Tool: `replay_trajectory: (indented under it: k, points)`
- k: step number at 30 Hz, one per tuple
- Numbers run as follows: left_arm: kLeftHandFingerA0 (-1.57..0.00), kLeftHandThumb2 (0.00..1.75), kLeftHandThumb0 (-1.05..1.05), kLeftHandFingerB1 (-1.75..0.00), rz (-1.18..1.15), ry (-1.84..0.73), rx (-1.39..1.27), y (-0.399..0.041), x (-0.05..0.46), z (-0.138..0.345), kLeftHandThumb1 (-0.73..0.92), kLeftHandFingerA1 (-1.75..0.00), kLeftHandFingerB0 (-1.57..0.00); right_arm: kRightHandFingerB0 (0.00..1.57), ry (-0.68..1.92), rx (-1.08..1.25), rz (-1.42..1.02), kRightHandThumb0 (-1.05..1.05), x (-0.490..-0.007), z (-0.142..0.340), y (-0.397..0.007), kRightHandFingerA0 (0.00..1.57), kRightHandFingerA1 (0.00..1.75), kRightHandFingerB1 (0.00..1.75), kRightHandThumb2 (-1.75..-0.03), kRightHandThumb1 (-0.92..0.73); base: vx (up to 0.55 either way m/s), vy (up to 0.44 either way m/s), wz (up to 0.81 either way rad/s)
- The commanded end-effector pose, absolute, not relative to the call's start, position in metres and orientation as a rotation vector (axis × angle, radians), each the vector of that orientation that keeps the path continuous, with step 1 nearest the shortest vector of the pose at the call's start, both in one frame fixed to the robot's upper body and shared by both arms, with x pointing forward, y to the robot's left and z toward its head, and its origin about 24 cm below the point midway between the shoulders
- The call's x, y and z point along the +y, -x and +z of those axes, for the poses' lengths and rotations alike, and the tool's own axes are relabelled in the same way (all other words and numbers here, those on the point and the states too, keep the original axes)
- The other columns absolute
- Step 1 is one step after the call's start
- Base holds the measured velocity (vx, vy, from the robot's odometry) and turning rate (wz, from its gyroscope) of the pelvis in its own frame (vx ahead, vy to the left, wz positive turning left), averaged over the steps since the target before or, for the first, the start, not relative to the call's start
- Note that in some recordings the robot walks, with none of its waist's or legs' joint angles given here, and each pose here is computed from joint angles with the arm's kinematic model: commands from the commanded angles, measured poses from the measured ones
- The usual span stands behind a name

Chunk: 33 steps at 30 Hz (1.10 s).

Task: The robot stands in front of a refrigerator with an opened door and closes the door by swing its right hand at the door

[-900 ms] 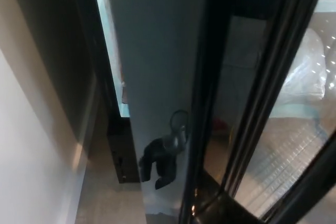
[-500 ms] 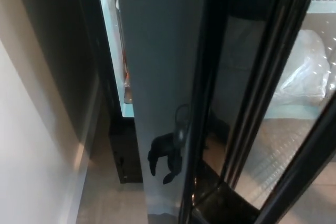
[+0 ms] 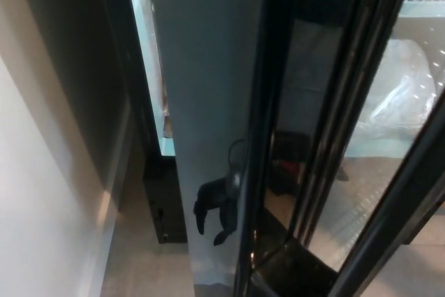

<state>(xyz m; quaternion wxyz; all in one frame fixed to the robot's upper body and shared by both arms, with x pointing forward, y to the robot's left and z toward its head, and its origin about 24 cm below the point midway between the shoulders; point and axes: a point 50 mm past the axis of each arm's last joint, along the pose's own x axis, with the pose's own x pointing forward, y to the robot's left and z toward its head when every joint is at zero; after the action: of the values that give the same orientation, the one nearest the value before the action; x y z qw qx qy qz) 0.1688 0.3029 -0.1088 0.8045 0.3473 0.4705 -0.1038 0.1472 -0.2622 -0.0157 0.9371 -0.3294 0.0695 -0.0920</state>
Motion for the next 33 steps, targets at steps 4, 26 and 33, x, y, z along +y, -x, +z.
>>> replay_trajectory:
  k: [4,26,33]
  points:
    - [-0.33,0.91,-0.54,-0.45,-0.234,-0.783,1.033,-0.158,0.315,-0.107,0.62,-0.50,-0.24,0.26,0.557,-1.217,-0.404,-0.67,-0.176,0.207,-0.075,0.22,0.43,0.37,-0.65,-0.81,0.00,0.000,0.00]
    - [-0.39,0.62,-0.46,-0.32,-0.241,-0.756,1.028,-0.163,0.308,-0.109,0.76,-0.36,-0.32,0.10,0.885,-1.442,-0.030,-0.86,-0.106,0.239,-0.144,0.00,0.09,0.18,-1.00,-0.66,0.00,0.000,0.00]
    - [-0.32,0.90,-0.52,-0.44,-0.255,-0.782,1.024,-0.164,0.307,-0.109,0.61,-0.50,-0.23,0.00,1.145,-1.251,0.161,-0.84,-0.076,0.219,-0.218,0.00,0.07,0.08,-1.09,-0.82,0.00,-0.001,0.01]
